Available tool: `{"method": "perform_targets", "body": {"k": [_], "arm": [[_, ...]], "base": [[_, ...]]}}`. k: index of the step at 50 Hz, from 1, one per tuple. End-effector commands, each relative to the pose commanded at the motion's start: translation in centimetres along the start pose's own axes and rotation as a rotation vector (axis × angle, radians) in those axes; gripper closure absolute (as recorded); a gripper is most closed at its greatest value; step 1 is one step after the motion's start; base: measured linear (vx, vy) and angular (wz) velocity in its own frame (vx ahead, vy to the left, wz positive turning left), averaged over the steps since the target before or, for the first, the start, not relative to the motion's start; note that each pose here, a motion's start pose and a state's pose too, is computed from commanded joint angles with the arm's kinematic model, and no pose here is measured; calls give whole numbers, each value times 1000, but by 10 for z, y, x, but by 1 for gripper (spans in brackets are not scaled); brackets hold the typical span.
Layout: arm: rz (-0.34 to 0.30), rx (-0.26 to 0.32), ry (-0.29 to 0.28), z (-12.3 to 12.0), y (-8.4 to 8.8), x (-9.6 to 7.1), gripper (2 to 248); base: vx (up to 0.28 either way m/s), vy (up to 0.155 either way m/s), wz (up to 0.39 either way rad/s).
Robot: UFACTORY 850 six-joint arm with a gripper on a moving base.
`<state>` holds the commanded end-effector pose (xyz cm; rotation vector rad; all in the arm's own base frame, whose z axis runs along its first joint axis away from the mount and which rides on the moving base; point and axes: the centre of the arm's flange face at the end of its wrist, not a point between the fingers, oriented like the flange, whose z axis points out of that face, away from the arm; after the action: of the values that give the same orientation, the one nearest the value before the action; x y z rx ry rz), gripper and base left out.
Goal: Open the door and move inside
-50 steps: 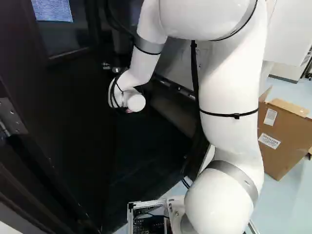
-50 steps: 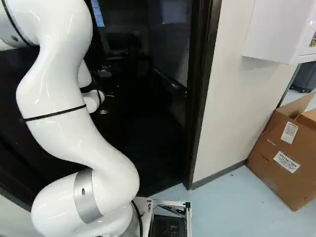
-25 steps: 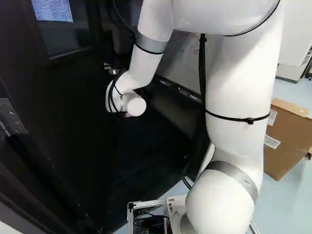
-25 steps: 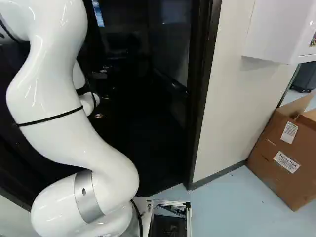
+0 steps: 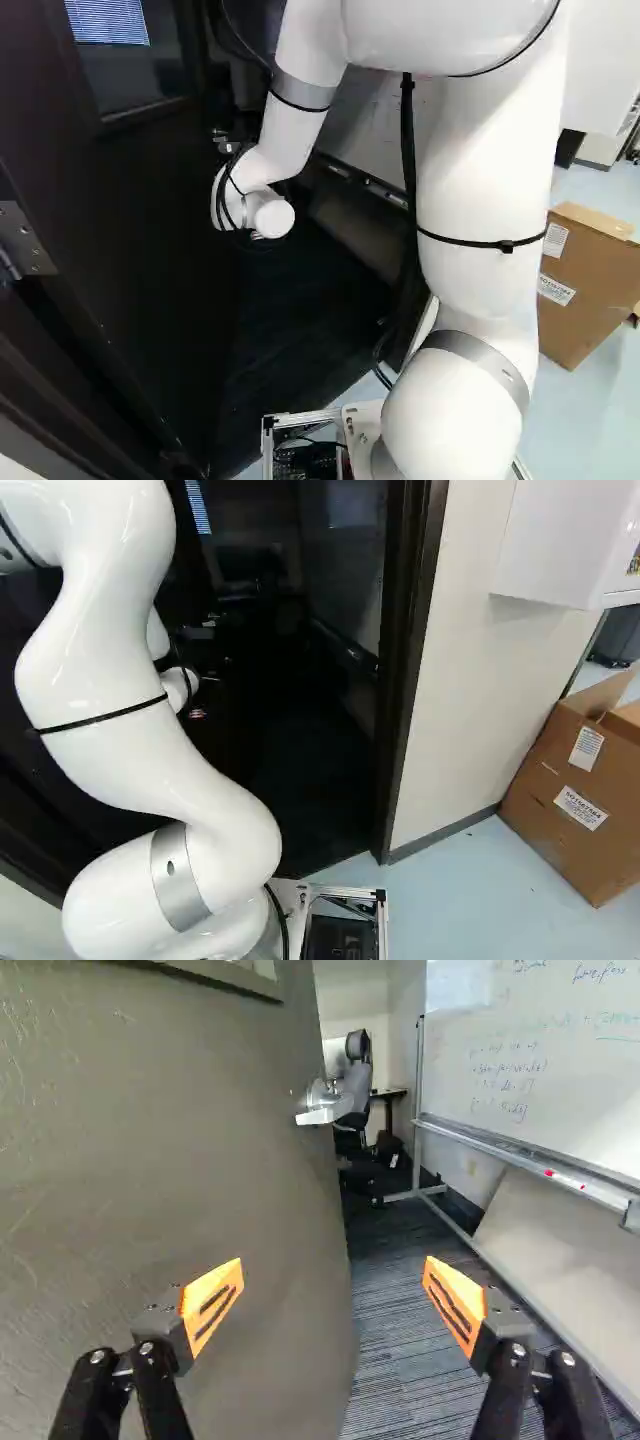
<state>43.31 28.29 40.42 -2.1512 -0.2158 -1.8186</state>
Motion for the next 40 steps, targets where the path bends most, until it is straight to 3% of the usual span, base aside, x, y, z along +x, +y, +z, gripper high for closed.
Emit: {"method": "perform_targets", "body": {"k": [40], "arm": [[47, -23, 19, 46, -32, -4, 3]], "base": [[0, 0, 0]]}}
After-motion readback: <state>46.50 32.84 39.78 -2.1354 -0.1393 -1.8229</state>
